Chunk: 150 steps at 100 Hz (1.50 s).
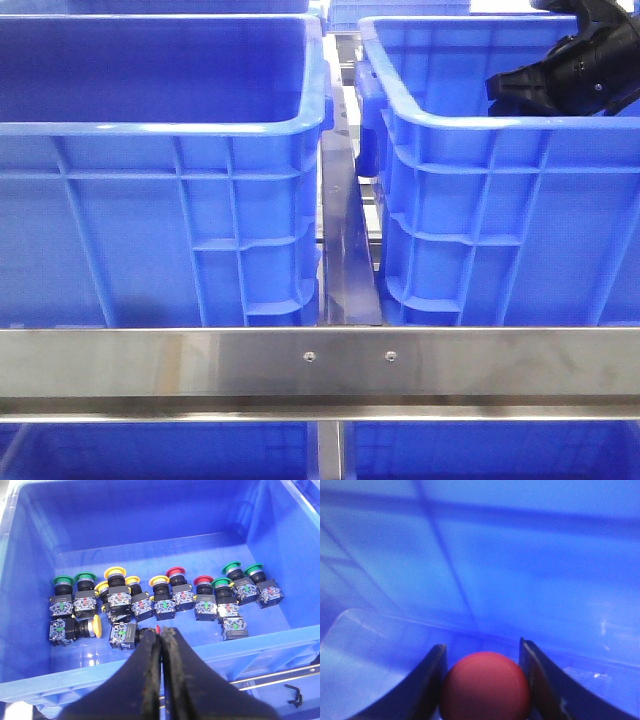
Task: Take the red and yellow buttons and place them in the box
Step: 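Lower the red button into the empty bin with the right gripper, then open the right gripper and lift it out of the bin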
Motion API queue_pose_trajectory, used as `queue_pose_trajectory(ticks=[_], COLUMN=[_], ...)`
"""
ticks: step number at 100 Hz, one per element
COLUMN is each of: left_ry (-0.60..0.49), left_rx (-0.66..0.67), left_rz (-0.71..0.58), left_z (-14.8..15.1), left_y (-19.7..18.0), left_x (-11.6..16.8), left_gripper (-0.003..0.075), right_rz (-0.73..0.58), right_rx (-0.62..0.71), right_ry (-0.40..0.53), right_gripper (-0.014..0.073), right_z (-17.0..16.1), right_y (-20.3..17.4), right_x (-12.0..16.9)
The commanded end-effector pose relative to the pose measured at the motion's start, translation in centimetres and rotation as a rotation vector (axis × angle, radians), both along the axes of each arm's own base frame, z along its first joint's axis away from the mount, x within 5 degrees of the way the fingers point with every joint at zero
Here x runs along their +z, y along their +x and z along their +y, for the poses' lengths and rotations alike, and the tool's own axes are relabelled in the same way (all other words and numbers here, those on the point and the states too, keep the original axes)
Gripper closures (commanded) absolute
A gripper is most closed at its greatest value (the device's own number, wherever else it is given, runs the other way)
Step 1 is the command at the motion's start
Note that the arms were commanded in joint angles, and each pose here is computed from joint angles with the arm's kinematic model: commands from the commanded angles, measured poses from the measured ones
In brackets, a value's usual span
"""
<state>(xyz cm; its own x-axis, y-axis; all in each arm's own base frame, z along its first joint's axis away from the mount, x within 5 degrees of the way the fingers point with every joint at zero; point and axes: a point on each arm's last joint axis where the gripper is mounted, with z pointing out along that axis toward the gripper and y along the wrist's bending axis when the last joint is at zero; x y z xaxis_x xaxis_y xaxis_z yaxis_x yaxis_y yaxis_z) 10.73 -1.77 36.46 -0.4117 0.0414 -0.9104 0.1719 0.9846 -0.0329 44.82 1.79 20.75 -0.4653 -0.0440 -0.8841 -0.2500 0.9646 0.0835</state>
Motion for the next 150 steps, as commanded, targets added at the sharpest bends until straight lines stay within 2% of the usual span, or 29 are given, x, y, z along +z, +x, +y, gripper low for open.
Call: queue_pose_trajectory(ticks=[1,16,28,56,84,98,110,131,150], left_ry=[-0.037,-0.050,-0.052,-0.052,-0.052,-0.052,-0.052,-0.052,-0.052], left_rx=[0.012,0.009,0.009,0.009,0.009,0.009,0.009,0.009,0.009], left_rz=[-0.098,-0.097,-0.097,-0.098,-0.098,-0.098,-0.098,-0.098,-0.098], left_z=[0.0,-0.1,-0.1,-0.1,-0.1,-0.1,-0.1,-0.1,-0.1], left_y=[0.2,0.2,0.2,0.2,0.2,0.2,0.2,0.2,0.2], left_x=[1.5,1.5,1.5,1.5,1.5,1.5,1.5,1.5,1.5], left_gripper=[0.0739,0.0739,0.0739,0.0739,0.0739,0.0739,0.0739,0.0739,0.0739], right_rz=[-0.059,-0.048,-0.049,-0.090,-0.218,-0.255,-0.261,-0.291,-0.342], right_rx=[-0.015,-0.016,-0.024,-0.077,-0.089,-0.127,-0.213,-0.221,-0.241], right_ry=[0.091,0.091,0.094,0.063,0.089,0.104,0.067,0.058,0.063], right_gripper=[0.0389,0.0167,0.0071,0.0064,0.0064,0.0064,0.0066,0.0066,0.0066], right_z=[0.2,0.2,0.1,-0.4,-0.4,-0.4,-0.3,0.4,-0.2], right_y=[0.0,-0.1,-0.2,-0.9,-3.7,-6.7,-9.7,-15.3,-20.8], right_x=[2.1,1.7,1.9,4.4,10.5,13.0,14.5,15.7,16.1])
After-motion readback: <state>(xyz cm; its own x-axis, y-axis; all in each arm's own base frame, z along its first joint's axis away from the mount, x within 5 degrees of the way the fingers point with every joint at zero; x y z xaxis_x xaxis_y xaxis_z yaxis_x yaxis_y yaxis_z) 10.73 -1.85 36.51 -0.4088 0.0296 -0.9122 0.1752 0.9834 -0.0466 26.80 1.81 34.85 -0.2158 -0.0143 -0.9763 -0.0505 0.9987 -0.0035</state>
